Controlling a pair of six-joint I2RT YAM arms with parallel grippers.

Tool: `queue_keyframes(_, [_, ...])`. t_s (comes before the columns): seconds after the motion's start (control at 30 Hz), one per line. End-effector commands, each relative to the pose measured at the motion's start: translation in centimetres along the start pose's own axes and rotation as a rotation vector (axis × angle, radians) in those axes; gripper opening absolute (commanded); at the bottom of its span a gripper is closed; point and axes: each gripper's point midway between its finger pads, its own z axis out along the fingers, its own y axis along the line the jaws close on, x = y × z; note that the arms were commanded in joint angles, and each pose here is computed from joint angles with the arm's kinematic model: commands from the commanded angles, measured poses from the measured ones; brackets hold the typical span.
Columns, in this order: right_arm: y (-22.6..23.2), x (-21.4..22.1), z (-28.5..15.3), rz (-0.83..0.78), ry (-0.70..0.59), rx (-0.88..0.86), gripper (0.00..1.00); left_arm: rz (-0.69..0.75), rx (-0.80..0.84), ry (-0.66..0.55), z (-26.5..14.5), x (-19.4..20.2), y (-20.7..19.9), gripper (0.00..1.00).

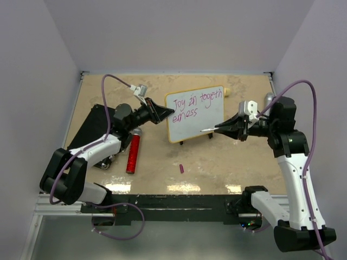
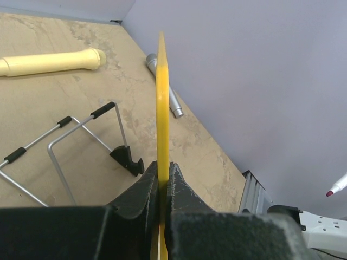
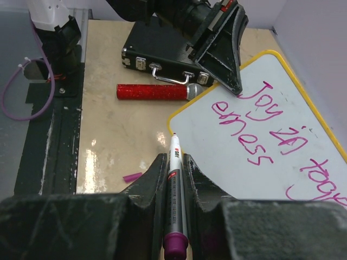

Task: Write a sentence on the whiteboard

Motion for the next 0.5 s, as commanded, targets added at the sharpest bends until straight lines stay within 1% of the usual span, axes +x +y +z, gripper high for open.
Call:
queue_keyframes(0.0, [0.8,-1.1,-0.3,-0.05,-0.023,-0.022,0.0,0.08,0.17,-0.18,-1.0,-5.2,-5.3,0.0])
queue_keyframes(0.1, [0.6,-0.8,-0.5,-0.063,-0.001,0.013,0.0,0.063,0.169,-0.192,-2.0,-4.7,-5.4,0.0])
queue_keyframes(0.23, [-0.4,0.6,-0.6,-0.032,0.032,0.084,0.0,0.053,0.176,-0.219,-3.1,-4.7,-6.6,0.0])
queue_keyframes(0.27, [-0.7,0.9,-0.6,-0.028,0.034,0.097,0.0,0.06,0.169,-0.255,-3.5,-5.2,-7.2,0.0])
queue_keyframes(0.33, [-0.9,1.1,-0.6,-0.031,0.043,0.116,0.0,0.041,0.167,-0.245,-3.6,-3.7,-8.0,0.0])
queue_keyframes(0.37, [-0.9,1.1,-0.7,-0.028,0.048,0.12,0.0,0.039,0.156,-0.277,-3.8,-3.9,-8.4,0.0])
queue_keyframes(0.4, [-1.1,1.2,-0.8,-0.034,0.057,0.127,0.0,0.03,0.142,-0.277,-4.0,-3.1,-8.3,0.0])
queue_keyframes(0.43, [-1.2,1.4,-0.8,-0.032,0.063,0.126,0.0,0.021,0.156,-0.267,-3.9,-2.0,-9.4,0.0])
queue_keyframes(0.47, [-1.2,1.4,-0.8,-0.034,0.067,0.124,0.0,0.012,0.132,-0.309,-4.3,-2.3,-9.5,0.0])
